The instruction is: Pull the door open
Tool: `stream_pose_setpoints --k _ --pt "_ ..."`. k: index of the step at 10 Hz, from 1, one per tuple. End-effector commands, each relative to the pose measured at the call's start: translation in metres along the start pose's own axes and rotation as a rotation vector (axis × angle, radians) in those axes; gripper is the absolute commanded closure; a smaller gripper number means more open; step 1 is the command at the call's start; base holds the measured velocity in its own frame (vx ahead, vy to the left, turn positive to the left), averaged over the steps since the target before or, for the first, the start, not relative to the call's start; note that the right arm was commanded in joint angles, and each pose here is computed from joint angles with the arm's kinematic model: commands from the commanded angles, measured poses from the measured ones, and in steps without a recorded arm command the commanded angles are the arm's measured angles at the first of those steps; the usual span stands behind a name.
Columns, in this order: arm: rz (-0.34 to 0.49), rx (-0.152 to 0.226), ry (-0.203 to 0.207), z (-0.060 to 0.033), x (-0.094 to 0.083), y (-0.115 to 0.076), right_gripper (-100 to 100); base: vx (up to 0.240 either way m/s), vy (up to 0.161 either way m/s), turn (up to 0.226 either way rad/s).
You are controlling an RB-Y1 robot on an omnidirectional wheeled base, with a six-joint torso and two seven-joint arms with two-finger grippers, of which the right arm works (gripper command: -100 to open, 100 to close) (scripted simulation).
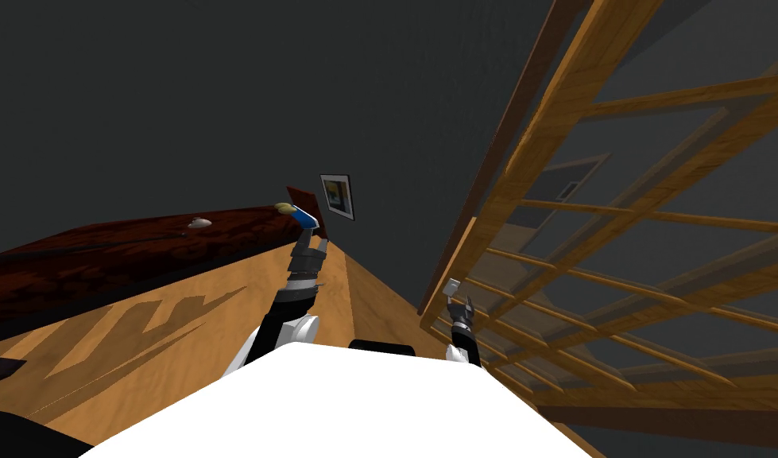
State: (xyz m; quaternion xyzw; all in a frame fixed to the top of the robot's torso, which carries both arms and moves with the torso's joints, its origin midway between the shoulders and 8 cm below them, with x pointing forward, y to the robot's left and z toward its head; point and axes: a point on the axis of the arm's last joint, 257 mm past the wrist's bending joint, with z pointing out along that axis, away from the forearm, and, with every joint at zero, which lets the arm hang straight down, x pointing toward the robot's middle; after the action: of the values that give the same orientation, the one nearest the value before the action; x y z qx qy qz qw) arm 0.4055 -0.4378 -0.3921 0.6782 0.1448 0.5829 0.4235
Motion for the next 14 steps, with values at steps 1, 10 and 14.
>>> stream_pose_setpoints --k 1,10,14 --pt "0.07 -0.004 -0.006 0.0005 0.002 -0.003 -100 -0.049 -0.006 0.034" --pt "0.36 -0.019 -0.03 0.0029 0.011 -0.014 -100 -0.055 -0.005 0.028" --pt "0.52 -0.028 -0.043 0.0039 0.016 -0.021 -100 -0.05 -0.004 0.027"
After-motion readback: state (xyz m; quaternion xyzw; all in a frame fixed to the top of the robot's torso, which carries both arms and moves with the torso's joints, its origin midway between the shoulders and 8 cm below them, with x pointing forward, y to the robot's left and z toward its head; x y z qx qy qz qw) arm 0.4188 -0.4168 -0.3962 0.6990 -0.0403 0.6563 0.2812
